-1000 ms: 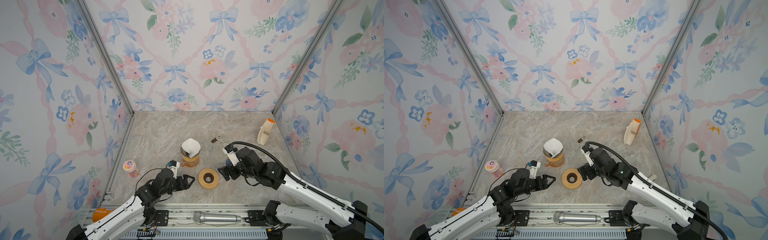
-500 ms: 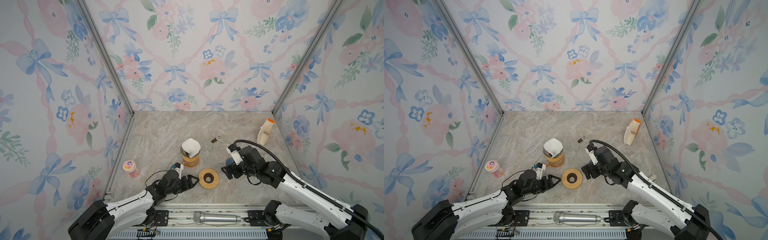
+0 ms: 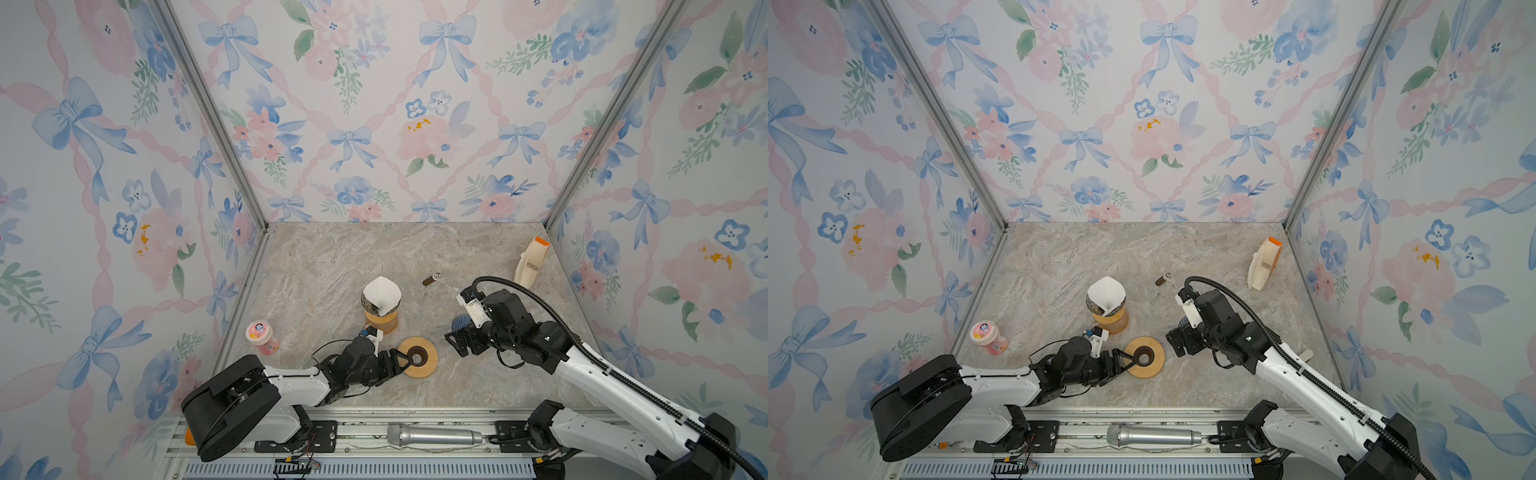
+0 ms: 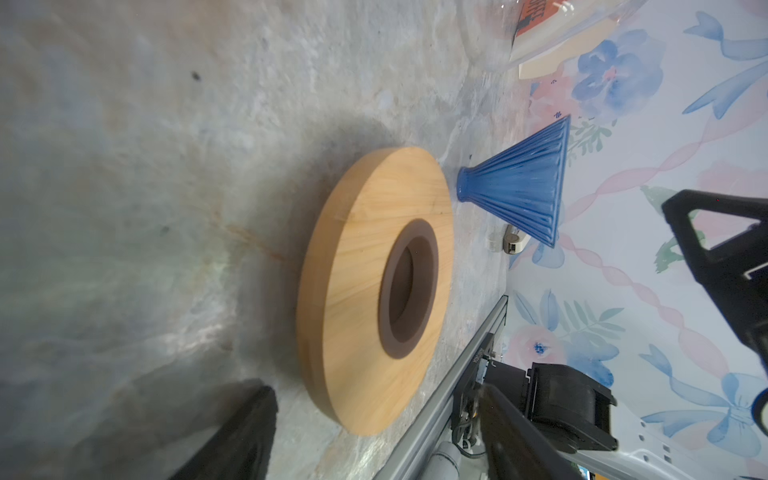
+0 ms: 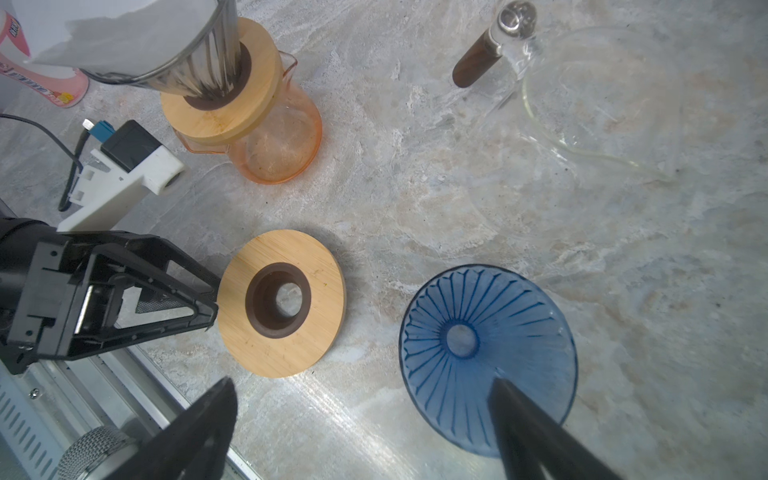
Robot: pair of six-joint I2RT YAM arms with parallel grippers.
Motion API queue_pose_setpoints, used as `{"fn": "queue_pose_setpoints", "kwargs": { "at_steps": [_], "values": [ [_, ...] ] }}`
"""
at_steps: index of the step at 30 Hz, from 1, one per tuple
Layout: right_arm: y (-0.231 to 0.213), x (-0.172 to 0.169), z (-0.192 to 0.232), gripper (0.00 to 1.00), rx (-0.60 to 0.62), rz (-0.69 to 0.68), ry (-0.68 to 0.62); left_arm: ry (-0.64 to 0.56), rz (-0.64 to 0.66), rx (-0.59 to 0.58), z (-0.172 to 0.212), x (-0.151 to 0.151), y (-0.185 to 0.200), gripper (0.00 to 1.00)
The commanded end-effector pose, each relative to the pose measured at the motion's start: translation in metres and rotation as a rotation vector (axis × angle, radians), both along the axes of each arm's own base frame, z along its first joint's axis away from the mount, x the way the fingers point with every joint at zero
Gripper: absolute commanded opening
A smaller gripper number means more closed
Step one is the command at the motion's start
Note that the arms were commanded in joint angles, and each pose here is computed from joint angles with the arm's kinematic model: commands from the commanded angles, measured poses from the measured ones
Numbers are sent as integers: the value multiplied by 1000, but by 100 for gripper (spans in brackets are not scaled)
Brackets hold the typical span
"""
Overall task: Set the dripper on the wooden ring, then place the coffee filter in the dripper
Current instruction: 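Lower the left gripper to the bamboo ring's edge while the right gripper hovers nearby, then pinch the bamboo ring's edge with the left gripper and tilt it upright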
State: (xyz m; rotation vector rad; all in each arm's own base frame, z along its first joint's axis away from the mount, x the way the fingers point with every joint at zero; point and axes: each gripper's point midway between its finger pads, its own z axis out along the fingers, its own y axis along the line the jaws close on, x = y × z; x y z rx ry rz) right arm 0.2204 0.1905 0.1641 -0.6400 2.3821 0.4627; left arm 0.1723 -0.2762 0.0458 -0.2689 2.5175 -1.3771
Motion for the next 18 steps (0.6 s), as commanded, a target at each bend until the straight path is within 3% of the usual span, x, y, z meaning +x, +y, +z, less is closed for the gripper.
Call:
{"fn": "queue_pose_setpoints", "kwargs": {
  "at_steps": [1,18],
  "values": [
    [-1,-1,2,96,16,12,-11,42,-6,-2,-9,-3,-5,76],
    [-3,2,2,96,19,4,-10,74,-15,-37,-18,4,-21,60]
  ]
}}
